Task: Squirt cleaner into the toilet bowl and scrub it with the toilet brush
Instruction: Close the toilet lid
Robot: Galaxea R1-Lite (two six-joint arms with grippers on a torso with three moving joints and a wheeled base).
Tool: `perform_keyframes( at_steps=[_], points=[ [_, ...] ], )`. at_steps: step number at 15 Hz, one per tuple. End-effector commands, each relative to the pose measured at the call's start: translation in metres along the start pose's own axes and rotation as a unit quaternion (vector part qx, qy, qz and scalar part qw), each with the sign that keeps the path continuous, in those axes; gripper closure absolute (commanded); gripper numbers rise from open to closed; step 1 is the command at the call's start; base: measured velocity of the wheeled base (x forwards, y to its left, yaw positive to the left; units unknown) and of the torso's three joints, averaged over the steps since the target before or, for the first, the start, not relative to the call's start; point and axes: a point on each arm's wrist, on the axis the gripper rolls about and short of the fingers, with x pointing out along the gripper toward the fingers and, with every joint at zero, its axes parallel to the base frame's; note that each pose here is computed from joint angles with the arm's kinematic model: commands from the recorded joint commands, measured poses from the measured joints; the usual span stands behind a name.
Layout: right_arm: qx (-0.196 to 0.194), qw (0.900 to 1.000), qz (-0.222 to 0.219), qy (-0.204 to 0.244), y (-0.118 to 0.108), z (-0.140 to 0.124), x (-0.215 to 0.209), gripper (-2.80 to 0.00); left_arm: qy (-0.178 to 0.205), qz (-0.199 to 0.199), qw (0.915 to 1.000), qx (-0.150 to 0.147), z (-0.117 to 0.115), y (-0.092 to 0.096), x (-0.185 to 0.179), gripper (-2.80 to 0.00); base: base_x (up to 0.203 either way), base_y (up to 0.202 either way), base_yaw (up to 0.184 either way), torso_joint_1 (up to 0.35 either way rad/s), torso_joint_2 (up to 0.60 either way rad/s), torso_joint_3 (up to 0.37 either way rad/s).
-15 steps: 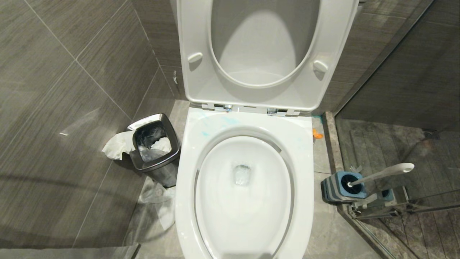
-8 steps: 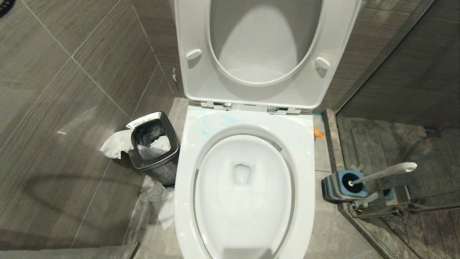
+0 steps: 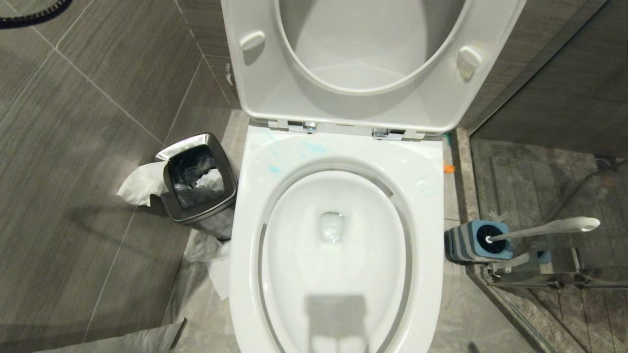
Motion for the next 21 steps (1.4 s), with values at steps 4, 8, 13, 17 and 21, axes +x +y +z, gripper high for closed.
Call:
perform_keyframes(
  at_steps=[4, 8, 13, 17, 21],
  points=[
    [0.0, 1.0, -0.001, 0.0, 0.0, 0.0, 0.0, 0.0, -0.027, -0.012, 0.9994, -0.017, 0.003, -0.002, 0.015, 0.0, 0.0, 0.0, 0.0, 0.006, 0.0, -0.073],
    [0.0, 1.0, 0.0, 0.0, 0.0, 0.0, 0.0, 0.0, -0.092, -0.05, 0.9926, -0.061, 0.001, -0.008, 0.049, 0.0, 0.0, 0.0, 0.0, 0.0, 0.0, 0.0],
    [0.0, 1.0, 0.0, 0.0, 0.0, 0.0, 0.0, 0.0, -0.082, -0.061, 0.9923, -0.07, -0.018, -0.014, 0.082, 0.0, 0.0, 0.0, 0.0, 0.0, 0.0, 0.0],
    [0.0, 1.0, 0.0, 0.0, 0.0, 0.0, 0.0, 0.0, -0.126, -0.065, 0.9875, -0.068, -0.028, -0.016, 0.108, 0.0, 0.0, 0.0, 0.0, 0.0, 0.0, 0.0],
    [0.0, 1.0, 0.0, 0.0, 0.0, 0.0, 0.0, 0.0, -0.135, -0.057, 0.9872, -0.065, -0.033, -0.013, 0.118, 0.0, 0.0, 0.0, 0.0, 0.0, 0.0, 0.0]
  ],
)
